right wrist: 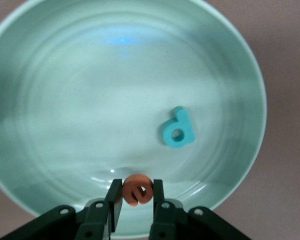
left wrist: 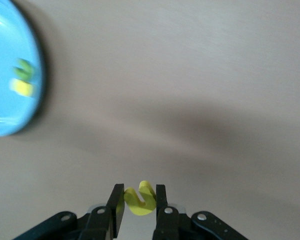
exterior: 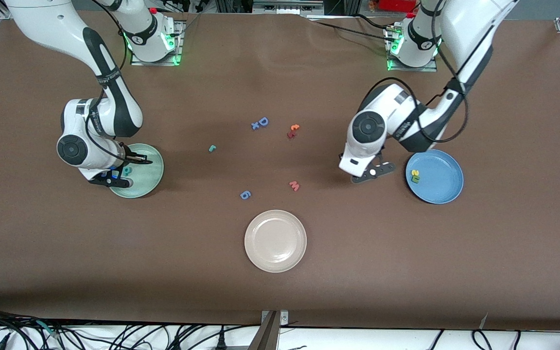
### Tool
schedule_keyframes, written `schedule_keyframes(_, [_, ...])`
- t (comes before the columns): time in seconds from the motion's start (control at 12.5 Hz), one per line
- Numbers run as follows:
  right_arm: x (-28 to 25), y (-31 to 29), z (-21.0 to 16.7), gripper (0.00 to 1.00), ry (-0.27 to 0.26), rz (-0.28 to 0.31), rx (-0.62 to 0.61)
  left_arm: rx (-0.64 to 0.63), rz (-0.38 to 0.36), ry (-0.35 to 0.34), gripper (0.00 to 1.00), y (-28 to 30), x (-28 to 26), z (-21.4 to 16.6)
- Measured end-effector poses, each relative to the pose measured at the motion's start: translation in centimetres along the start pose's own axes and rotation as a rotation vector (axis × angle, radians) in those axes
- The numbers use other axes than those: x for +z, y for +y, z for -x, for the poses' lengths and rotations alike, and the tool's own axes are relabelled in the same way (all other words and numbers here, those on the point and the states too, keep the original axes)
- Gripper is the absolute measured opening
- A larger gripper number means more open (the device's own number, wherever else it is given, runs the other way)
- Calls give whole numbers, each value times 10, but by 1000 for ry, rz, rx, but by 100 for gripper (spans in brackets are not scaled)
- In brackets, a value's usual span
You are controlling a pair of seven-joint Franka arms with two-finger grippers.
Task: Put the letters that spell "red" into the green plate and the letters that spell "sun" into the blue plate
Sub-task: 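Place the u on the blue plate while the right gripper drops e on green plate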
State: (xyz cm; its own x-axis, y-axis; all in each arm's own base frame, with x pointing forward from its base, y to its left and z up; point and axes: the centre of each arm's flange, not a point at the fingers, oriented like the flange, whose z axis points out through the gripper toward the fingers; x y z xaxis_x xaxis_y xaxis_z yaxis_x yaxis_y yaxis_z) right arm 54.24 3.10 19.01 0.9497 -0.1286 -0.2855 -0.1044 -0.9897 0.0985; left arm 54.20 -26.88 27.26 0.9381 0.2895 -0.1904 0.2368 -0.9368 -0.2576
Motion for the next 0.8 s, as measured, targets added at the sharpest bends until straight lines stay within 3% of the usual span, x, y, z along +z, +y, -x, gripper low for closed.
schedule_keyframes(0.08, [3, 3, -1, 29, -2, -1, 0, 69, -21, -38, 30, -27, -6, -20])
schedule_keyframes(0.32, [5, 6, -2, 34, -2, -2, -2, 228, 12, -104, 30, -116, 1, -80])
schedule_keyframes(0.64, [-3, 1, -4, 75, 14, -6, 1, 388, 79, -157, 30, -204, 30, -122])
schedule_keyframes(0.8, [-11, -17, 0, 79, 28, -15, 30, 440, 122, -168, 30, -233, 49, -135])
